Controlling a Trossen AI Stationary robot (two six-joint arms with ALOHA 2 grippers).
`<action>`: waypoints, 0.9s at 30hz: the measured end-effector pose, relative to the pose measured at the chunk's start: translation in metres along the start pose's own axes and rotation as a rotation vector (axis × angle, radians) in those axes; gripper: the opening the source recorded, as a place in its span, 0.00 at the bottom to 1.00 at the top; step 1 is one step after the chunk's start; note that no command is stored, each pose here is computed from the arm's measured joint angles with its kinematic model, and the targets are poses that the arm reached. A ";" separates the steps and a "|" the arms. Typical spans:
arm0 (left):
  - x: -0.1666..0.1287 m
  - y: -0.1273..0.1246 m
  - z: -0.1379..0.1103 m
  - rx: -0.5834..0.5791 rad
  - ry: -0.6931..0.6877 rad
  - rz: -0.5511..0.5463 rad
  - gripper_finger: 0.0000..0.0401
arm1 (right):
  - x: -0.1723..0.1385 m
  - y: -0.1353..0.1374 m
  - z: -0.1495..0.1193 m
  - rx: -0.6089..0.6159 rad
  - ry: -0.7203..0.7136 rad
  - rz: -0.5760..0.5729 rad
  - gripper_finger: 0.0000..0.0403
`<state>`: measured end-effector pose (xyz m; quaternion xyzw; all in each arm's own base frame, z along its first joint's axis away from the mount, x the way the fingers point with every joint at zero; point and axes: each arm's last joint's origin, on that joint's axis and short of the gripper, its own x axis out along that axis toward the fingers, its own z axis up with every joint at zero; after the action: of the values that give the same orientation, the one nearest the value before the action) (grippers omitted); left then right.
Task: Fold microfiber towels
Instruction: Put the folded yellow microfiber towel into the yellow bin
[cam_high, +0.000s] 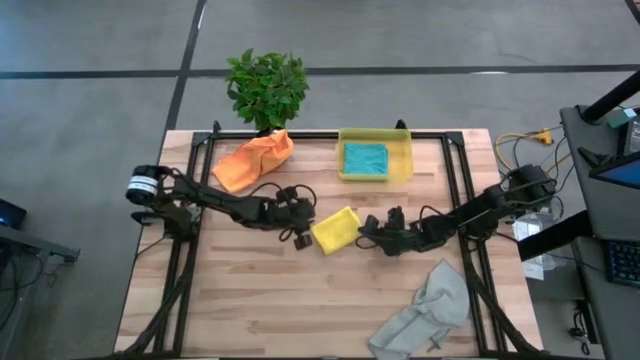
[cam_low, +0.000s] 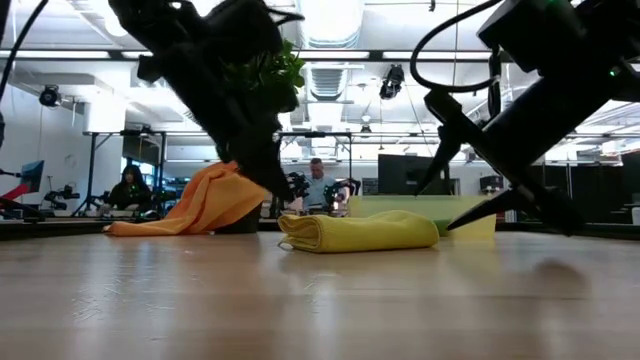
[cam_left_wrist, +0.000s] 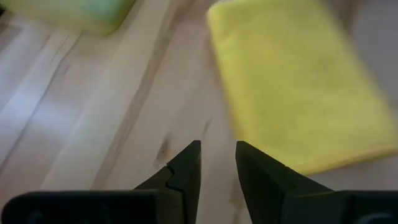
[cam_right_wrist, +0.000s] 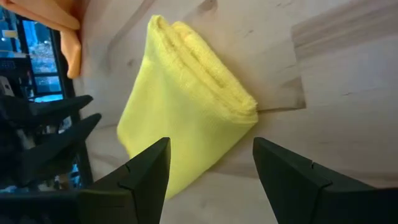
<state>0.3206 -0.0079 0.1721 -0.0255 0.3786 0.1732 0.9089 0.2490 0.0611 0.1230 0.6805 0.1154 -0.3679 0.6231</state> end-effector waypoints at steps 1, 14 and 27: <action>-0.001 -0.001 0.003 -0.010 -0.008 -0.039 0.22 | 0.000 0.000 0.000 0.001 0.001 0.002 0.56; 0.043 -0.019 -0.012 -0.069 0.119 -0.215 0.13 | 0.001 0.006 -0.004 0.001 0.039 0.016 0.56; 0.059 -0.025 -0.020 -0.136 0.183 -0.220 0.02 | 0.011 -0.005 -0.006 0.007 0.055 -0.055 0.56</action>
<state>0.3537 -0.0172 0.1153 -0.1439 0.4420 0.0945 0.8803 0.2555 0.0645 0.1120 0.6891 0.1497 -0.3666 0.6069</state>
